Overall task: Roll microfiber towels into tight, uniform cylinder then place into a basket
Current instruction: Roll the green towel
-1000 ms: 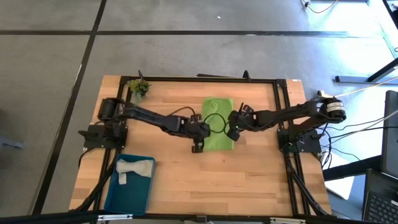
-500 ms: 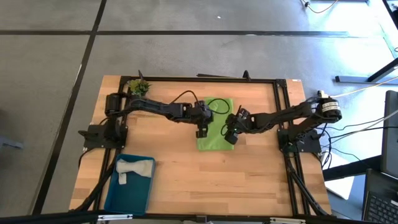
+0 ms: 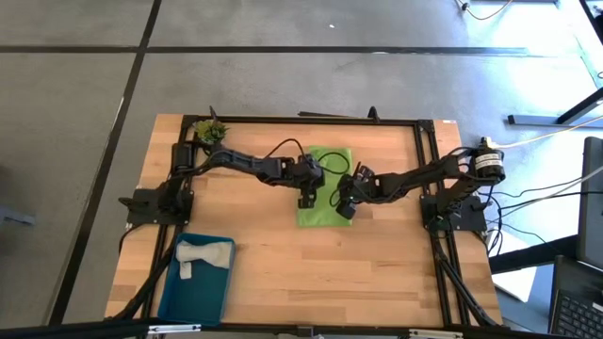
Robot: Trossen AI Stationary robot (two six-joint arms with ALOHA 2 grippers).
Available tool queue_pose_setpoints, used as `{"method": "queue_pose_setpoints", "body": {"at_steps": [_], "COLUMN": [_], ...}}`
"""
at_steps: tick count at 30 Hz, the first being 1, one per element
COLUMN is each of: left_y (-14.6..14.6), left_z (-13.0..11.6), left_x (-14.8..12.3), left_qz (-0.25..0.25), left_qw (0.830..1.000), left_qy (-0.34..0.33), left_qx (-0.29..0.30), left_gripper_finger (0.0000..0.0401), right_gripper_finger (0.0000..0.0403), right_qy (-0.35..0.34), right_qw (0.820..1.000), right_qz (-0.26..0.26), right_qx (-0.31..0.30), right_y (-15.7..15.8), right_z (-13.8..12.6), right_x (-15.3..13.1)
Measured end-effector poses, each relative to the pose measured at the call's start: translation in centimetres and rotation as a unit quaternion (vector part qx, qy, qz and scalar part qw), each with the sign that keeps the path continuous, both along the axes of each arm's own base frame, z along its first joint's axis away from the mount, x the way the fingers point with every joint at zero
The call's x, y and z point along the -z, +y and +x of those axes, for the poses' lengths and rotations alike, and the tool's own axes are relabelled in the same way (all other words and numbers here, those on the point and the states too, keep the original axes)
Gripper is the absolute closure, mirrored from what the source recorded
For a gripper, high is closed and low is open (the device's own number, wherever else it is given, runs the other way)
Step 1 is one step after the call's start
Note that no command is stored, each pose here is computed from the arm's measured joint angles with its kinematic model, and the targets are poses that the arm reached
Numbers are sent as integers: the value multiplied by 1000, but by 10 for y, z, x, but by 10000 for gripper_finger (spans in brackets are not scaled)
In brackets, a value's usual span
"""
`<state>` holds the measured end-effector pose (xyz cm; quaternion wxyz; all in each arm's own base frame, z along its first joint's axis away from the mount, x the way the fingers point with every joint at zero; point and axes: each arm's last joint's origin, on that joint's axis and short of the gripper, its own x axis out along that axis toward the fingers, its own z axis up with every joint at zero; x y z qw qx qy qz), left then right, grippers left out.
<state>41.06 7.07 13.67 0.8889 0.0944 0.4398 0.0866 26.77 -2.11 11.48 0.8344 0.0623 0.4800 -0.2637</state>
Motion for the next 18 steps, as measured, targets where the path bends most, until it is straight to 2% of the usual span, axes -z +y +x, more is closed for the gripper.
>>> {"method": "queue_pose_setpoints", "body": {"at_steps": [5,12,18], "left_y": [11,25,38], "left_z": [-2,-6,-9], "left_x": [4,2,2], "left_qz": [3,65,68], "left_qw": [1000,993,990], "left_qy": [7,12,14], "left_qx": [-23,-95,-122], "left_gripper_finger": [313,313,313], "right_gripper_finger": [208,208,208], "right_qy": [-2,-1,0], "right_qw": [1000,1000,1000], "right_qz": [-1,0,1], "right_qx": [0,0,-1], "right_y": [0,0,0], "right_z": [1,0,0], "right_x": [1,1,2]}}
